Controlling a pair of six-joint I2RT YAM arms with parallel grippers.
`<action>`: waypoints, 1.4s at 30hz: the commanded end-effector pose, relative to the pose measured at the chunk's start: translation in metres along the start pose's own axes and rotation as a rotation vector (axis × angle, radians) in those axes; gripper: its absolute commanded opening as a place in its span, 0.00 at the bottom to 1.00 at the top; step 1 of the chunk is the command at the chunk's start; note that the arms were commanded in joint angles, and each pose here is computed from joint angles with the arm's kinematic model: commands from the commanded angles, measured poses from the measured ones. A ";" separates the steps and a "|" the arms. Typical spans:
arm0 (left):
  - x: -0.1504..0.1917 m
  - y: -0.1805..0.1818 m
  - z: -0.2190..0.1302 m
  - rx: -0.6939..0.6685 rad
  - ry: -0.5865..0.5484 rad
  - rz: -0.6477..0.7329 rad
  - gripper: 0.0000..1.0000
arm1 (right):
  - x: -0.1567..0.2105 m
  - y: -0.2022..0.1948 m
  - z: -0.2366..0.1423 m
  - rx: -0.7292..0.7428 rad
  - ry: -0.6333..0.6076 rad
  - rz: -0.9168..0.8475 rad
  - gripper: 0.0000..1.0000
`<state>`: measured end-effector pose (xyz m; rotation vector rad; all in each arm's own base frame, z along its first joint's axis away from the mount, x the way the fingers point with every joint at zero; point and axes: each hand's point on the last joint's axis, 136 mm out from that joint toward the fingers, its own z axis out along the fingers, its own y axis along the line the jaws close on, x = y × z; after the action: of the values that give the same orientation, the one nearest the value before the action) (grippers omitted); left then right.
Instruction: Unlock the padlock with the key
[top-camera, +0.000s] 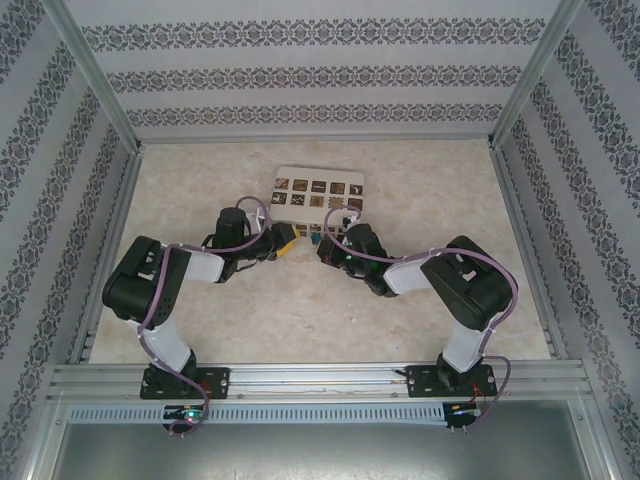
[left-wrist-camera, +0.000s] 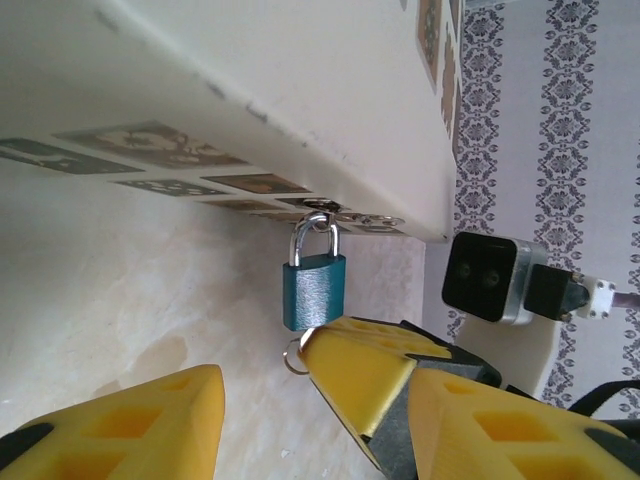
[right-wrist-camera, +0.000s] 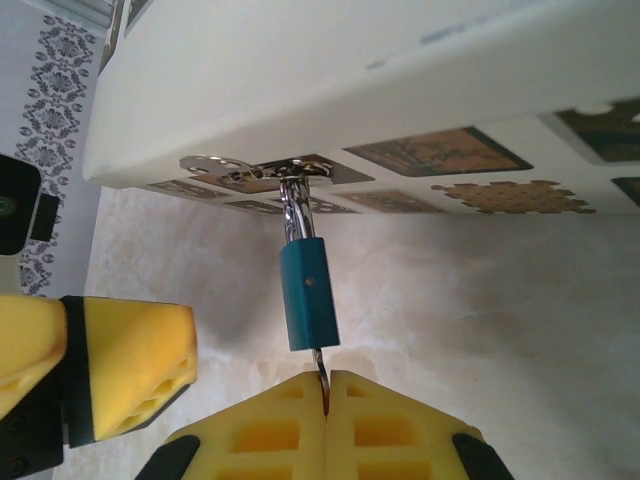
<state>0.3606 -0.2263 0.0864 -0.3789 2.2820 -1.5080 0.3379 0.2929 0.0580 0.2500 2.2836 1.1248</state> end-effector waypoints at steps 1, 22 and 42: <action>-0.003 -0.016 0.007 0.057 0.001 0.022 0.51 | -0.017 0.022 0.001 -0.055 -0.056 0.004 0.00; -0.002 -0.012 0.029 0.032 0.014 -0.044 0.49 | -0.017 0.024 0.001 -0.063 -0.050 0.034 0.00; -0.004 -0.004 0.033 -0.018 -0.120 -0.141 0.46 | -0.019 0.028 0.002 -0.081 -0.068 0.064 0.00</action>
<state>0.3796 -0.2550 0.0810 -0.5552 2.2361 -1.4980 0.3400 0.2945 0.0618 0.3335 2.2778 1.1704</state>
